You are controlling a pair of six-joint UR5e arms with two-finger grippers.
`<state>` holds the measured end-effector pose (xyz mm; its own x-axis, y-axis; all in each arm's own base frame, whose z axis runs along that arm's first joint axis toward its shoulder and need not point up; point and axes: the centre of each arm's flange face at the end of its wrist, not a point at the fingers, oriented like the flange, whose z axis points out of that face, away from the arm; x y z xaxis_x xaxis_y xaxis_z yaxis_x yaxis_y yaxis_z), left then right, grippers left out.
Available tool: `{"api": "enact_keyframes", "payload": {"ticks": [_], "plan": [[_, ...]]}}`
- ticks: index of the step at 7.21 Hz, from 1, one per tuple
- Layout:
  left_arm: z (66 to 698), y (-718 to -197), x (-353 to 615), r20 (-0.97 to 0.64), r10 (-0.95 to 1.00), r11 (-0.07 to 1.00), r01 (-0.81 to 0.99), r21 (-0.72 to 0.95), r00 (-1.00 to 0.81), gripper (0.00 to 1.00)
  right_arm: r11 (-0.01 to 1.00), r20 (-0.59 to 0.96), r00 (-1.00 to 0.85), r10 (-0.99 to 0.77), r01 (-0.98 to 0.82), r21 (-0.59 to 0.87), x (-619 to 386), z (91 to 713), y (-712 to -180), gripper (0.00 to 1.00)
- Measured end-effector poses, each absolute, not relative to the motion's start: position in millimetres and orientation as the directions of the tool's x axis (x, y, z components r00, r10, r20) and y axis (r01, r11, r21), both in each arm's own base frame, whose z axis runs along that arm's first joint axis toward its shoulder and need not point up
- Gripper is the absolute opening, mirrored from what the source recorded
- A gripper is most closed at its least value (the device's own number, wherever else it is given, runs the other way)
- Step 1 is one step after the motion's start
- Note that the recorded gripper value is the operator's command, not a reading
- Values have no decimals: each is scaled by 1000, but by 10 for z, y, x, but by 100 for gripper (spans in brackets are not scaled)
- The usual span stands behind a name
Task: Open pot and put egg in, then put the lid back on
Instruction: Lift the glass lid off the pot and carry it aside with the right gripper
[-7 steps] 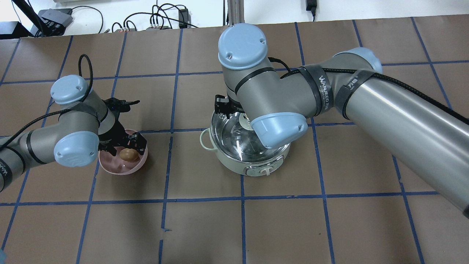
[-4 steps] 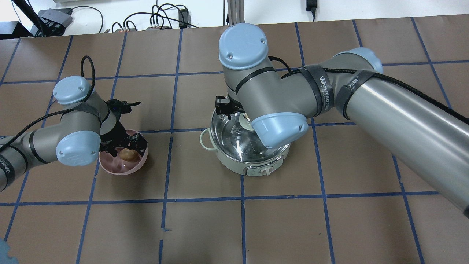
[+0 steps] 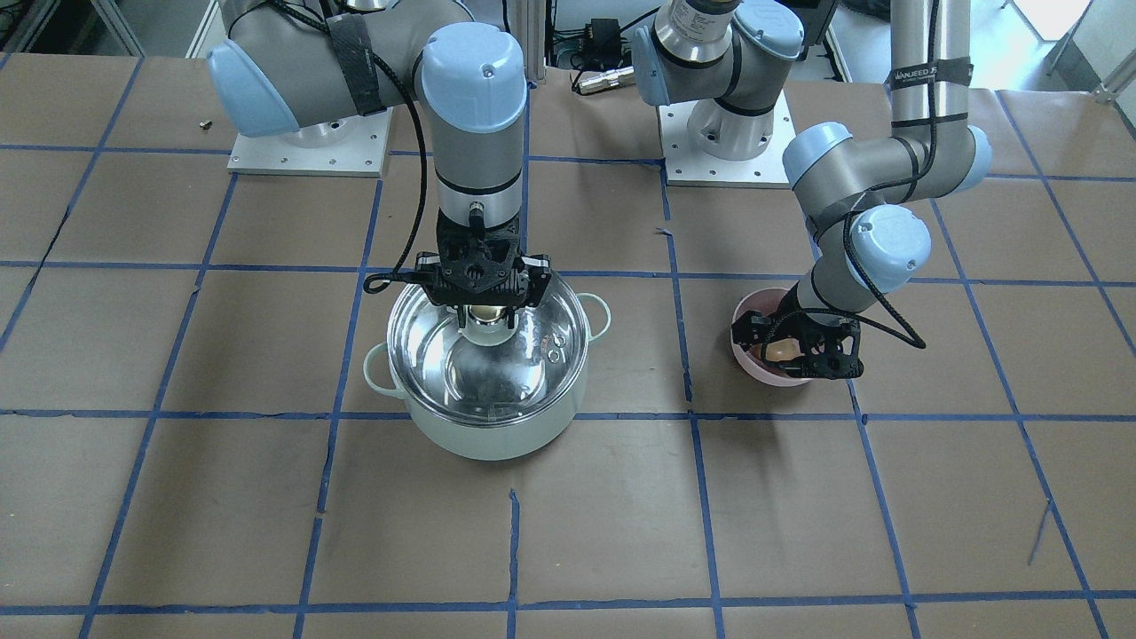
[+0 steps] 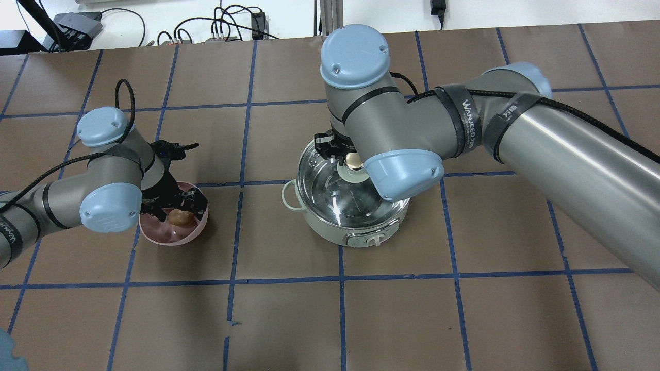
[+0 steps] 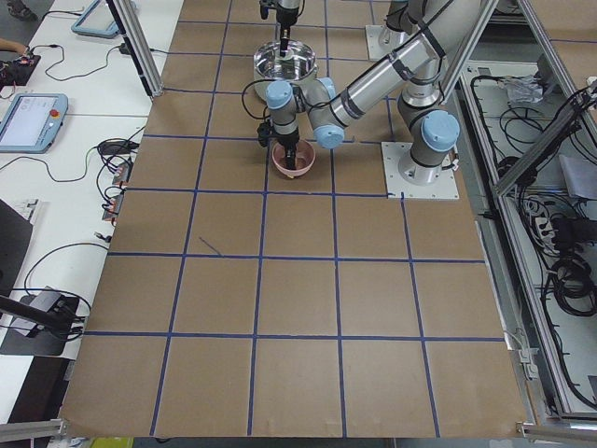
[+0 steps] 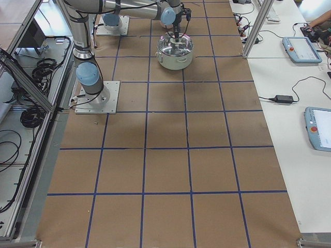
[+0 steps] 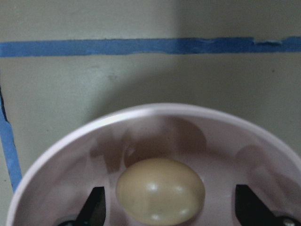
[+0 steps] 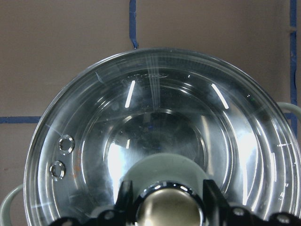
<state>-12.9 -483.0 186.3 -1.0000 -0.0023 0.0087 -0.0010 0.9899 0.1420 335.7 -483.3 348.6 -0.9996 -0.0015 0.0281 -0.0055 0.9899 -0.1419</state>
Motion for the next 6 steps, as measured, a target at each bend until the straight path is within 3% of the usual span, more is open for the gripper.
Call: {"api": "enact_keyframes", "payload": {"ticks": [1,6], "plan": [[1862,-4834,-128,8,-3,990,-1,141,-1000,29,989,47,-999,1,-6,-149,3289,3509,-4869,32],[1874,-4844,-122,4,-1,990,-1,138,-1000,29,991,77,-995,-61,-69,-115,1730,4476,-5015,32]]}}
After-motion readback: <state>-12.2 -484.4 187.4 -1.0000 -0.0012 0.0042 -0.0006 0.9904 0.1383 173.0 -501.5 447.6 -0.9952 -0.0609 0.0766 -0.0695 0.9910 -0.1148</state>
